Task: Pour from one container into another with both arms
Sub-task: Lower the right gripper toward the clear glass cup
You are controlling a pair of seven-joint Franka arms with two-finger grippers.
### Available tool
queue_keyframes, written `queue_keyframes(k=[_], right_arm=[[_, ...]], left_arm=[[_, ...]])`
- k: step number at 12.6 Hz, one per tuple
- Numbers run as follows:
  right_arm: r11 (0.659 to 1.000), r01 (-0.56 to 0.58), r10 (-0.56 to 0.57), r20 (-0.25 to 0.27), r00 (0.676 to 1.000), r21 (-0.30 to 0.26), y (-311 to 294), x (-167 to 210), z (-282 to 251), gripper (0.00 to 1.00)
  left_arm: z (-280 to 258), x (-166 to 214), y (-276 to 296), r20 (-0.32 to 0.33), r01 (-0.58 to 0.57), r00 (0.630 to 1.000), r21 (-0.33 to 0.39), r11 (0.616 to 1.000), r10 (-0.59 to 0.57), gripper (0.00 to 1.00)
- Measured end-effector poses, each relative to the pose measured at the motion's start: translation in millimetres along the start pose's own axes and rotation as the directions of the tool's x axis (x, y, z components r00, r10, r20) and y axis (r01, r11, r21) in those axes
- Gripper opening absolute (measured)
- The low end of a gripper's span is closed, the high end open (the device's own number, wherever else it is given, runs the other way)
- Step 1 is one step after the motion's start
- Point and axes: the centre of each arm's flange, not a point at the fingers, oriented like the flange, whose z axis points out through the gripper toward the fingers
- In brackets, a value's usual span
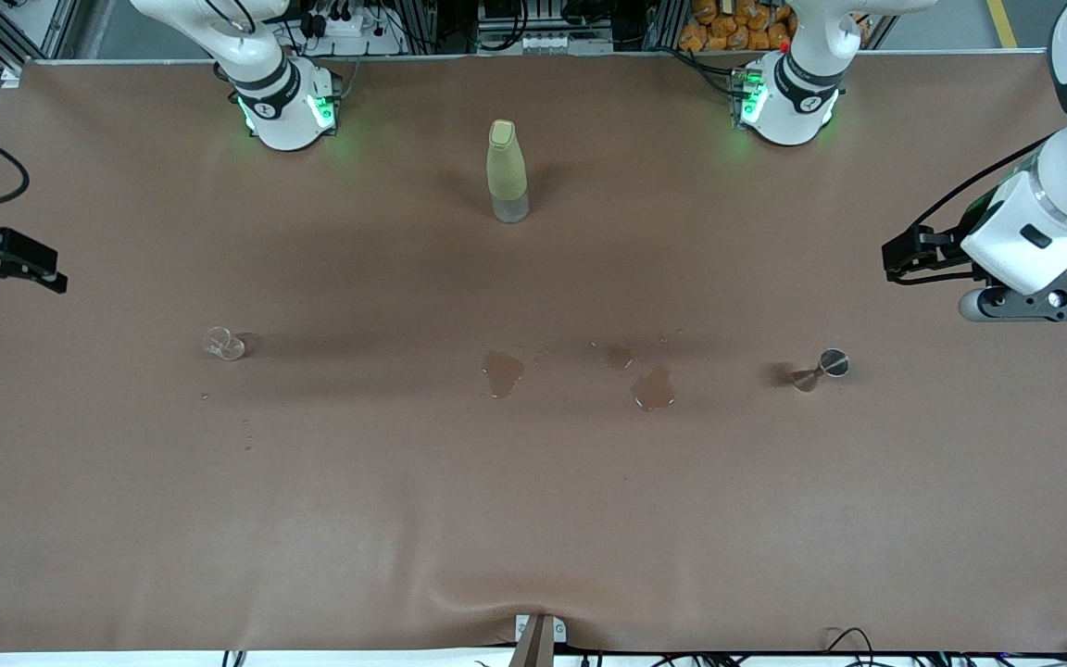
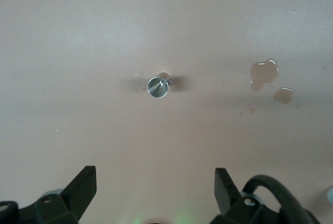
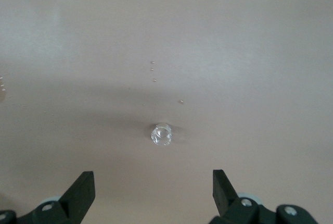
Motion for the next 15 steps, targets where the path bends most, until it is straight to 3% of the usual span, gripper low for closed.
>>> queue_keyframes(k=[4,6,9,12,15], right_arm=[[0.980,0.185,-0.186,0.006,0.982,0.075,25.4,9.1,34.4,1.00],[0.954,0.261,-0.259,-0.037,0.965,0.146,36.1,10.7,46.1,1.00],[0.932,0.313,-0.304,-0.074,0.950,0.185,52.1,12.7,61.0,1.00],[0.864,0.434,-0.407,-0.153,0.901,0.257,56.3,24.0,92.8,1.00],[0.844,0.445,-0.405,-0.188,0.895,0.301,72.0,32.5,130.5,1.00]], left_arm=[[0.5,2.4,-21.1,0.005,0.029,1.000,-0.030,0.999,-0.029,1.00],[1.1,2.7,-23.6,0.009,0.029,1.000,-0.045,0.999,-0.029,1.00],[1.5,2.2,-19.0,0.010,0.021,1.000,-0.047,0.999,-0.021,1.00],[2.6,2.3,-18.9,0.012,0.021,1.000,-0.046,0.999,-0.021,1.00],[3.3,2.3,-18.5,0.014,0.020,1.000,-0.046,0.999,-0.020,1.00]])
